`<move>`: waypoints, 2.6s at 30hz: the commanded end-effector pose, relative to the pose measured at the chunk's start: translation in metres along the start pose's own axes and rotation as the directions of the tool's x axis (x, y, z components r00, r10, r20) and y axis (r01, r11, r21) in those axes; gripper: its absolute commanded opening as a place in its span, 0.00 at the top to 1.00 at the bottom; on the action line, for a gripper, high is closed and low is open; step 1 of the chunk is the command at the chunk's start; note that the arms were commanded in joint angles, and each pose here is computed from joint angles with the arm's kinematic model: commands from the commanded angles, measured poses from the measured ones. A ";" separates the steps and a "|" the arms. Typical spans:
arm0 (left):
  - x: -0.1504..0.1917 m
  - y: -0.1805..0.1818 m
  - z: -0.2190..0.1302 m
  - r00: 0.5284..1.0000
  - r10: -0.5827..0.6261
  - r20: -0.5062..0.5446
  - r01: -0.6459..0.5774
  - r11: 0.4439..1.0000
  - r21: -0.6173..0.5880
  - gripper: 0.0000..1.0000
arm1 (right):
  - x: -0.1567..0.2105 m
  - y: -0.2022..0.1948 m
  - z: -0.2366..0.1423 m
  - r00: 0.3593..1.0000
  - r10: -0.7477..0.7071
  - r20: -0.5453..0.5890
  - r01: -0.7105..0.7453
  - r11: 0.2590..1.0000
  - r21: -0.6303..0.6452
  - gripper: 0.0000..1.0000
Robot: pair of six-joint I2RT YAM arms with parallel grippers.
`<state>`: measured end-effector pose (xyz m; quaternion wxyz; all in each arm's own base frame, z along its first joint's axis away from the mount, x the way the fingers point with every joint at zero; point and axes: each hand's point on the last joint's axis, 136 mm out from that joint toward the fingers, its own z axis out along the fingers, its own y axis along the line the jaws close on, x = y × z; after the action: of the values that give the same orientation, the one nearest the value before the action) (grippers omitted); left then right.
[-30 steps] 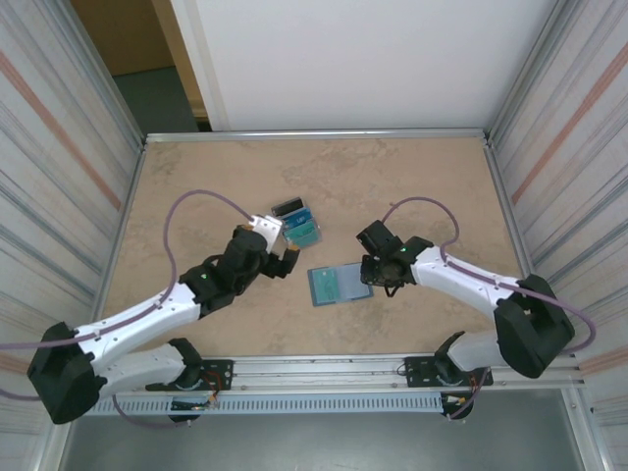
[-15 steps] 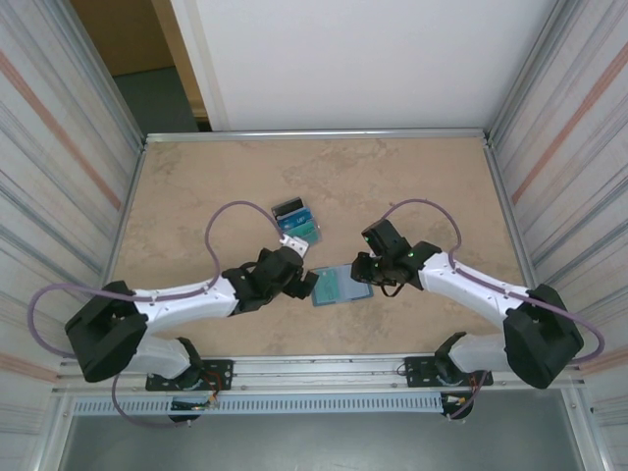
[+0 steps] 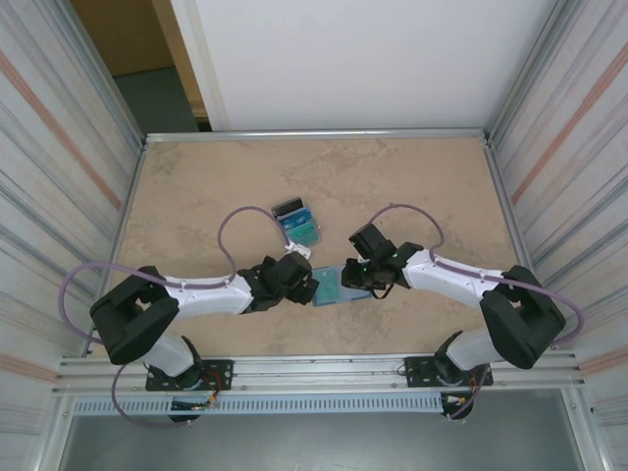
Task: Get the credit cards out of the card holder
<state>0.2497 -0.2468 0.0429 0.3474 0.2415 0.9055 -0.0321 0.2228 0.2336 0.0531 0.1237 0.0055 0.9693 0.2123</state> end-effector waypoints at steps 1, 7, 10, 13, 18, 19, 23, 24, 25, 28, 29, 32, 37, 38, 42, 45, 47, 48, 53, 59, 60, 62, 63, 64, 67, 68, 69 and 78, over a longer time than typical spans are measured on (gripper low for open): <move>-0.011 -0.005 0.001 0.999 -0.022 0.029 0.022 1.000 0.002 0.01 | -0.008 0.019 0.001 1.000 0.016 -0.001 -0.016 0.998 -0.059 0.80; -0.015 -0.016 0.002 0.999 0.012 0.030 -0.013 0.999 0.030 0.01 | -0.006 0.022 0.009 0.999 0.019 -0.030 -0.021 0.998 -0.067 0.81; -0.013 -0.016 0.005 1.000 0.018 0.017 -0.018 1.000 0.023 0.01 | -0.004 0.024 0.012 0.999 0.019 -0.043 -0.022 0.996 -0.081 0.82; -0.009 -0.016 0.007 1.000 0.023 0.001 -0.023 1.000 0.014 0.01 | -0.003 0.027 0.015 0.998 0.018 -0.053 -0.023 0.996 -0.088 0.83; -0.004 -0.014 0.011 0.999 0.035 -0.025 -0.035 0.999 -0.001 0.01 | 0.000 0.025 0.020 0.997 0.023 -0.077 -0.029 0.996 -0.082 0.84; -0.003 -0.014 0.011 0.999 0.039 -0.031 -0.039 0.999 -0.003 0.01 | 0.002 0.025 0.022 0.996 0.023 -0.084 -0.030 0.996 -0.081 0.84; 0.001 -0.013 0.013 0.997 0.052 -0.052 -0.053 0.999 -0.012 0.01 | 0.003 0.022 0.025 0.995 0.034 -0.097 -0.041 0.996 -0.074 0.84; 0.001 -0.013 0.012 0.997 0.054 -0.053 -0.055 0.998 -0.011 0.01 | 0.003 0.022 0.025 0.994 0.038 -0.098 -0.046 0.996 -0.074 0.84; 0.002 -0.012 0.012 0.997 0.057 -0.057 -0.057 0.998 -0.015 0.01 | 0.003 0.021 0.025 0.994 0.041 -0.100 -0.049 0.996 -0.077 0.84; 0.003 -0.012 0.012 0.996 0.065 -0.063 -0.066 0.998 -0.016 0.01 | 0.003 0.020 0.026 0.992 0.060 -0.107 -0.071 0.992 -0.103 0.84; 0.003 -0.011 0.012 0.996 0.067 -0.064 -0.069 0.997 -0.018 0.01 | 0.003 0.019 0.027 0.991 0.068 -0.112 -0.080 0.991 -0.110 0.84; 0.003 -0.011 0.011 0.996 0.069 -0.064 -0.070 0.997 -0.018 0.01 | 0.004 0.017 0.029 0.990 0.082 -0.119 -0.097 0.987 -0.126 0.84; 0.004 -0.012 0.013 0.995 0.074 -0.070 -0.075 0.997 -0.015 0.01 | 0.006 0.012 0.035 0.987 0.097 -0.131 -0.114 0.986 -0.125 0.85; 0.004 -0.013 0.013 0.995 0.074 -0.070 -0.075 0.997 -0.015 0.01 | 0.006 0.012 0.035 0.986 0.100 -0.131 -0.117 0.985 -0.125 0.85; 0.006 -0.014 0.014 0.994 0.078 -0.075 -0.079 0.997 -0.013 0.01 | 0.007 0.007 0.039 0.984 0.111 -0.140 -0.128 0.985 -0.119 0.86; 0.007 -0.013 0.014 0.994 0.079 -0.079 -0.080 0.997 -0.014 0.01 | 0.007 0.005 0.039 0.983 0.117 -0.141 -0.134 0.984 -0.120 0.86; 0.007 -0.013 0.014 0.994 0.079 -0.080 -0.081 0.997 -0.016 0.01 | 0.007 0.004 0.040 0.983 0.121 -0.140 -0.138 0.984 -0.116 0.86; 0.006 -0.013 0.014 0.994 0.079 -0.080 -0.081 0.997 -0.016 0.01 | 0.007 0.003 0.040 0.982 0.122 -0.141 -0.139 0.983 -0.117 0.86; 0.006 -0.013 0.013 0.993 0.082 -0.079 -0.084 0.996 -0.016 0.01 | 0.007 0.006 0.040 0.982 0.122 -0.146 -0.143 0.979 -0.146 0.87; 0.006 -0.015 0.014 0.993 0.085 -0.082 -0.086 0.996 -0.008 0.01 | 0.011 0.013 0.044 0.978 0.116 -0.170 -0.152 0.966 -0.211 0.86; 0.006 -0.015 0.015 0.993 0.086 -0.085 -0.087 0.996 -0.006 0.01 | 0.010 0.014 0.044 0.978 0.117 -0.173 -0.155 0.962 -0.226 0.86; 0.006 -0.016 0.015 0.992 0.090 -0.088 -0.091 0.996 -0.004 0.01 | 0.011 0.018 0.044 0.977 0.112 -0.182 -0.157 0.954 -0.256 0.86; 0.006 -0.016 0.015 0.992 0.092 -0.090 -0.093 0.996 -0.004 0.01 | 0.011 0.021 0.045 0.977 0.107 -0.183 -0.155 0.950 -0.272 0.86; 0.005 -0.016 0.015 0.992 0.091 -0.089 -0.092 0.996 -0.004 0.01 | 0.012 0.022 0.045 0.977 0.105 -0.187 -0.156 0.947 -0.281 0.86; 0.004 -0.018 0.015 0.992 0.093 -0.088 -0.094 0.996 -0.001 0.01 | 0.012 0.025 0.045 0.977 0.095 -0.190 -0.151 0.940 -0.307 0.86; 0.003 -0.018 0.015 0.992 0.092 -0.087 -0.092 0.996 0.000 0.01 | 0.012 0.026 0.045 0.977 0.091 -0.191 -0.149 0.938 -0.313 0.87; 0.004 -0.018 0.015 0.992 0.093 -0.088 -0.093 0.996 0.000 0.01 | 0.013 0.026 0.045 0.977 0.089 -0.193 -0.148 0.938 -0.313 0.88; 0.000 -0.016 0.010 0.992 0.091 -0.086 -0.093 0.996 -0.010 0.01 | 0.011 0.017 0.046 0.975 0.117 -0.189 -0.173 0.934 -0.313 1.00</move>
<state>0.2538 -0.2564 0.0354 0.3231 0.2695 0.9071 0.0073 0.2282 0.2661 0.0209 0.0379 0.0391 0.9288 0.3666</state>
